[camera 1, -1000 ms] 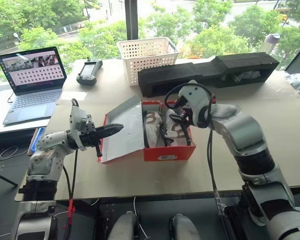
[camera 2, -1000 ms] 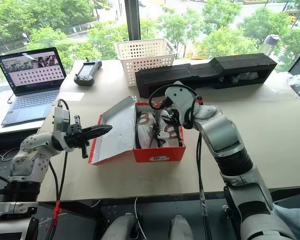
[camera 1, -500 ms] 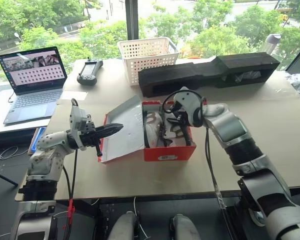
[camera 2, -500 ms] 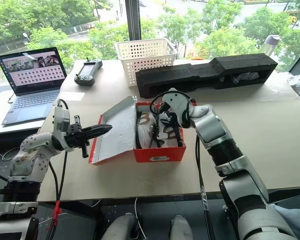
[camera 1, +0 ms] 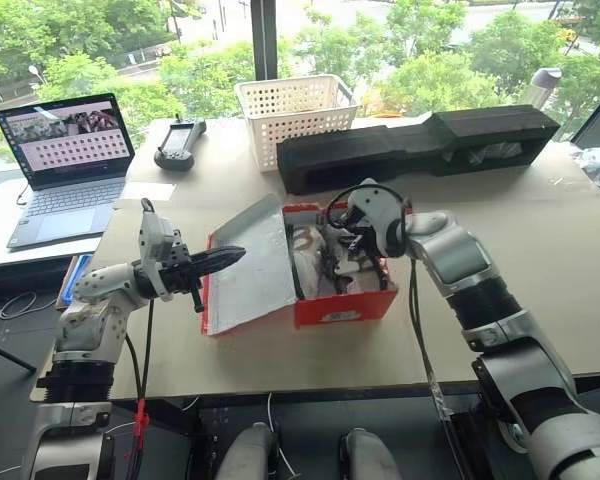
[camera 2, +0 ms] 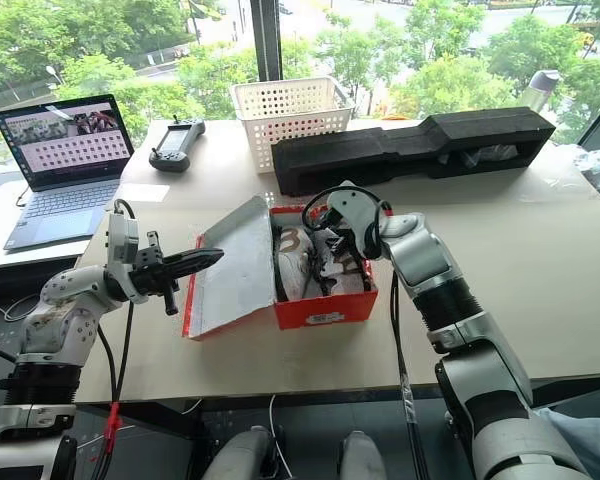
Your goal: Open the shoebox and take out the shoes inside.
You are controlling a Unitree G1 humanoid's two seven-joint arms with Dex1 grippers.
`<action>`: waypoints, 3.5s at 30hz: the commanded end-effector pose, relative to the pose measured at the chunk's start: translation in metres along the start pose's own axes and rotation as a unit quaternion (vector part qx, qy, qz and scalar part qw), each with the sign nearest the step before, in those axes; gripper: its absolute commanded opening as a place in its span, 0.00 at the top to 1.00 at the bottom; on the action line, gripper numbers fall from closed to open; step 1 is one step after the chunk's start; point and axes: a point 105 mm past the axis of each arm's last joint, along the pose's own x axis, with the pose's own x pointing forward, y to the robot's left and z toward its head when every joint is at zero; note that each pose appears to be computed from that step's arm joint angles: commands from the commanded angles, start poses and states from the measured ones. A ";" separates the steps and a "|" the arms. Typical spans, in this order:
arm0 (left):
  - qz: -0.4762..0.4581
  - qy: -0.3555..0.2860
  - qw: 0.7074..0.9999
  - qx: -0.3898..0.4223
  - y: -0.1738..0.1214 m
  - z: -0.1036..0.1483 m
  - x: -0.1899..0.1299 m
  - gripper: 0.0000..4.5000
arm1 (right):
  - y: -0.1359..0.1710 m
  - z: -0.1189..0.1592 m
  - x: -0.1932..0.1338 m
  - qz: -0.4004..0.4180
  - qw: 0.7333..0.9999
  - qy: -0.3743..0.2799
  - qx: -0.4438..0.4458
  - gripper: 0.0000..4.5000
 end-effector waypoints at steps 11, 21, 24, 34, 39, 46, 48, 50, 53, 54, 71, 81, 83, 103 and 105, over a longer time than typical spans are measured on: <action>-0.004 0.001 1.000 0.026 0.002 0.010 0.001 1.00 | -0.005 0.048 -0.042 0.031 0.989 -0.077 0.120 0.89; -0.005 0.001 1.000 0.026 0.003 0.010 0.001 1.00 | -0.022 0.077 -0.072 0.097 0.942 -0.164 0.276 0.89; -0.005 0.001 1.000 0.026 0.003 0.010 0.001 1.00 | -0.050 0.078 -0.088 0.081 0.918 -0.201 0.333 0.89; -0.005 0.000 1.000 0.030 0.003 0.012 0.000 1.00 | -0.141 0.029 -0.113 -0.066 0.864 -0.240 0.437 0.89; -0.006 -0.002 0.999 0.033 0.002 0.015 -0.001 1.00 | -0.161 -0.014 -0.106 -0.143 0.843 -0.213 0.473 0.89; -0.004 -0.002 0.999 0.034 0.002 0.016 -0.002 1.00 | -0.167 -0.092 -0.092 -0.251 0.835 -0.112 0.477 0.89; -0.004 -0.002 0.999 0.035 0.002 0.017 -0.001 1.00 | -0.164 -0.113 -0.089 -0.273 0.840 -0.077 0.462 0.89; -0.005 -0.008 0.999 0.038 0.001 0.020 -0.001 1.00 | -0.163 -0.121 -0.087 -0.280 0.842 -0.064 0.457 0.89; -0.009 -0.019 0.999 0.041 -0.001 0.026 -0.002 1.00 | -0.163 -0.133 -0.088 -0.297 0.847 -0.041 0.439 0.89; -0.010 -0.020 0.999 0.041 -0.001 0.027 -0.002 1.00 | -0.163 -0.136 -0.089 -0.304 0.848 -0.035 0.432 0.89; -0.015 -0.035 0.998 0.045 -0.002 0.039 -0.003 1.00 | -0.205 -0.081 -0.136 -0.406 0.896 -0.020 0.179 0.12; -0.018 -0.076 0.997 0.027 -0.006 0.063 -0.011 1.00 | -0.172 0.030 -0.153 -0.294 0.936 -0.156 0.113 0.12; -0.015 -0.084 0.996 0.021 -0.007 0.061 -0.012 1.00 | -0.145 0.055 -0.142 -0.221 0.948 -0.191 0.128 0.12; 0.002 -0.130 0.991 -0.019 -0.024 0.029 -0.001 1.00 | 0.040 0.063 -0.051 0.047 0.983 -0.100 0.146 0.12; 0.002 -0.128 0.992 -0.021 -0.026 0.026 0.000 1.00 | 0.048 0.056 -0.048 0.054 0.985 -0.086 0.143 0.12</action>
